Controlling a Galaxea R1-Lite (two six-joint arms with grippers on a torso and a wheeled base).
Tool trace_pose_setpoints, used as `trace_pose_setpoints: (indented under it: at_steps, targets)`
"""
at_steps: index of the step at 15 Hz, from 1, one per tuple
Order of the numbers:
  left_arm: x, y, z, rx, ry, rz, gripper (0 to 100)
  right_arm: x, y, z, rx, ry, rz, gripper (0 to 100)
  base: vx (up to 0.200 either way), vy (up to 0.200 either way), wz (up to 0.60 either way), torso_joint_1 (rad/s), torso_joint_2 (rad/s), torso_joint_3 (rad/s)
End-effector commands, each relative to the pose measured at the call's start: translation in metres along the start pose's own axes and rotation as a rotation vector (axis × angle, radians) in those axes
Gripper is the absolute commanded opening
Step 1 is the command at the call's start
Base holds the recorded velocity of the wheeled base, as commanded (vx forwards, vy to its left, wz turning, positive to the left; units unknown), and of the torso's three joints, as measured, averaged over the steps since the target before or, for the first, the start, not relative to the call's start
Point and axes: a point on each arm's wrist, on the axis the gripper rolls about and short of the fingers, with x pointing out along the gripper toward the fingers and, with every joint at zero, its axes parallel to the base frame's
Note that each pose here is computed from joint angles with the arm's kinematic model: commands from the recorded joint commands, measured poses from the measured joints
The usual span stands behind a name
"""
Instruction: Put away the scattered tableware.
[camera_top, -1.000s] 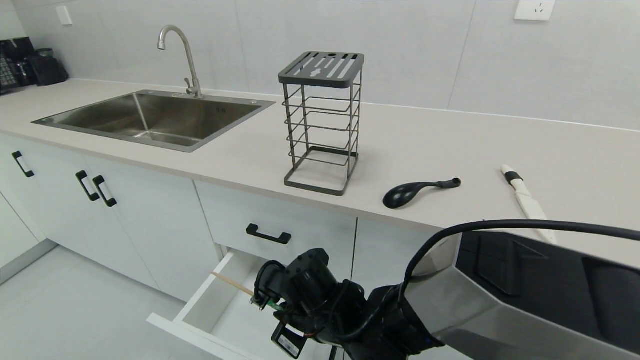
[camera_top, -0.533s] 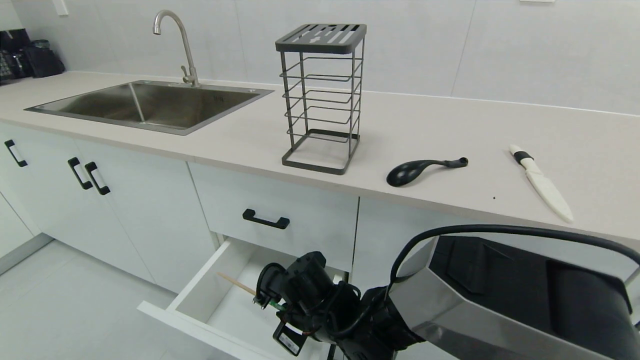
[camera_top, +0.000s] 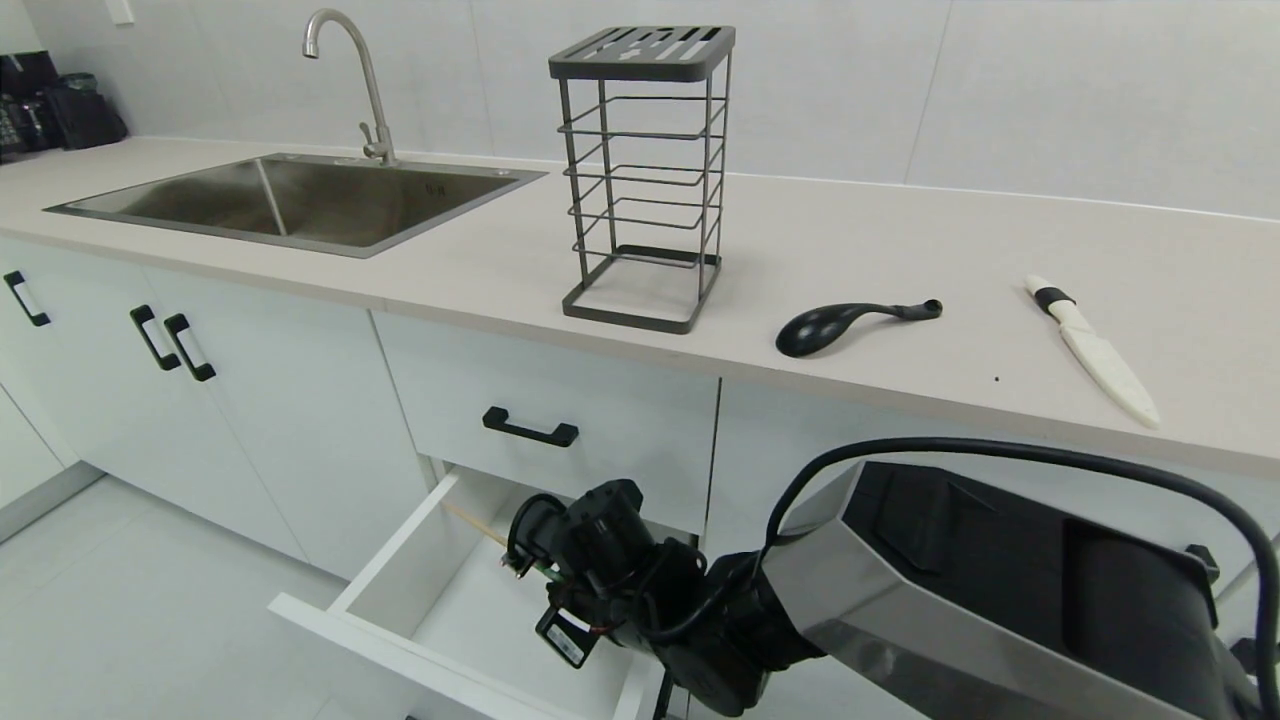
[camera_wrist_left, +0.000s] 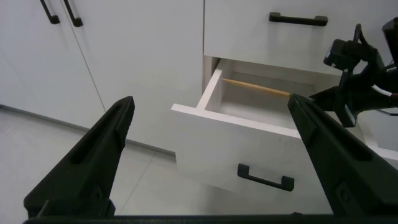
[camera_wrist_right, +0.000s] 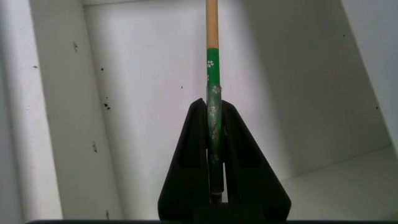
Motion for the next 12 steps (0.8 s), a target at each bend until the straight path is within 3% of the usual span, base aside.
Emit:
trace_pose_setpoints:
  at_steps: [1,12]
  targets:
    - [0.0,0.0,0.0,0.0,0.001,0.0,100,0.006,0.0,-0.008,0.002,0.023,0.0,0,0.0,0.0,0.0,0.0,0.0,0.0]
    - [0.0,0.0,0.0,0.0,0.001,0.0,100,0.025,0.001,-0.028,-0.014,0.07,0.006,0,0.0,0.0,0.0,0.0,0.0,0.0]
